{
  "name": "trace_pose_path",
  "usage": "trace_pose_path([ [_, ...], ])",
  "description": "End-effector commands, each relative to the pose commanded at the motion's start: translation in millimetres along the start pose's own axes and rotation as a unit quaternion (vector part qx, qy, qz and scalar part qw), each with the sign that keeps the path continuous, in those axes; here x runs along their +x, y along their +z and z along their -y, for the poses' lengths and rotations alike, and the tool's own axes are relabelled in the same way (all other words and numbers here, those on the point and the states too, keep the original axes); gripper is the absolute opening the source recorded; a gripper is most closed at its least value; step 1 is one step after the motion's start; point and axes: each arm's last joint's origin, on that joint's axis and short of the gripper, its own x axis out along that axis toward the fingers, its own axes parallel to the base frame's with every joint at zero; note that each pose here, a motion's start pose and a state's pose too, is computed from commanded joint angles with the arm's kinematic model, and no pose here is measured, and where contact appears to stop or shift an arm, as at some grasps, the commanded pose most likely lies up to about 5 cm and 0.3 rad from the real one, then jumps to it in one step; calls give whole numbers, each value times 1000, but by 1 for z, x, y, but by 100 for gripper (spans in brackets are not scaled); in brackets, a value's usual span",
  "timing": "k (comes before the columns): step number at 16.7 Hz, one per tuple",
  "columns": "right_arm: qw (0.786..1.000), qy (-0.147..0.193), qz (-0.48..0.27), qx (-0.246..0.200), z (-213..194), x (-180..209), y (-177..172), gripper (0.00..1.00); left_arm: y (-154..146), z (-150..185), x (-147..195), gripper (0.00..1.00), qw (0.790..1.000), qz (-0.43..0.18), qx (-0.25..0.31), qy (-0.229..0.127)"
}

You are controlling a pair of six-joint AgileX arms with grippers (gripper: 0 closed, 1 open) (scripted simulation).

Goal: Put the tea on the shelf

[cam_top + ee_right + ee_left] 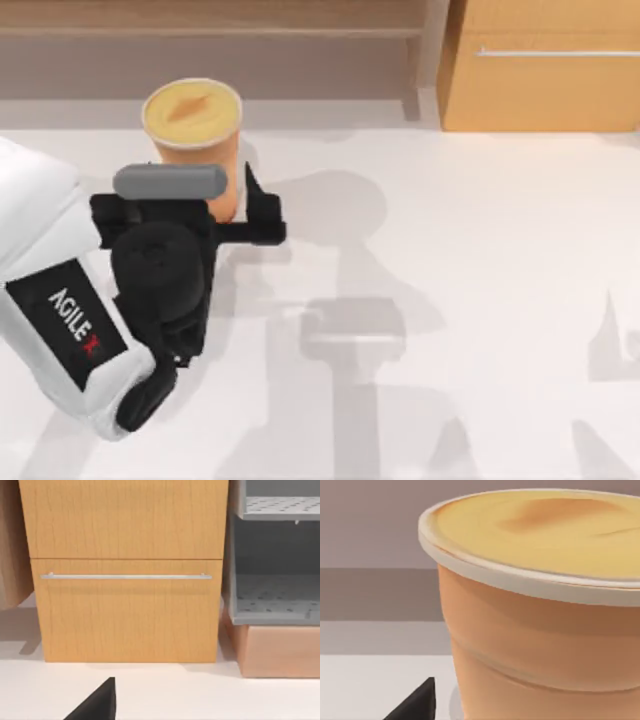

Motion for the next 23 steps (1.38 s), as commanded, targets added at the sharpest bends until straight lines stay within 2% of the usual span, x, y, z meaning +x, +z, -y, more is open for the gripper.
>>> trace_pose_path([
  [5,1000,0,0,0,0,0,0,100,0,-2,42,100,1000,0,0,0],
  [9,1000,0,0,0,0,0,0,100,0,-2,44,100,1000,0,0,0],
  [22,1000,0,0,0,0,0,0,100,0,-2,44,2,1000,0,0,0],
  [23,1000,0,0,0,0,0,0,100,0,-2,44,0,1000,0,0,0],
])
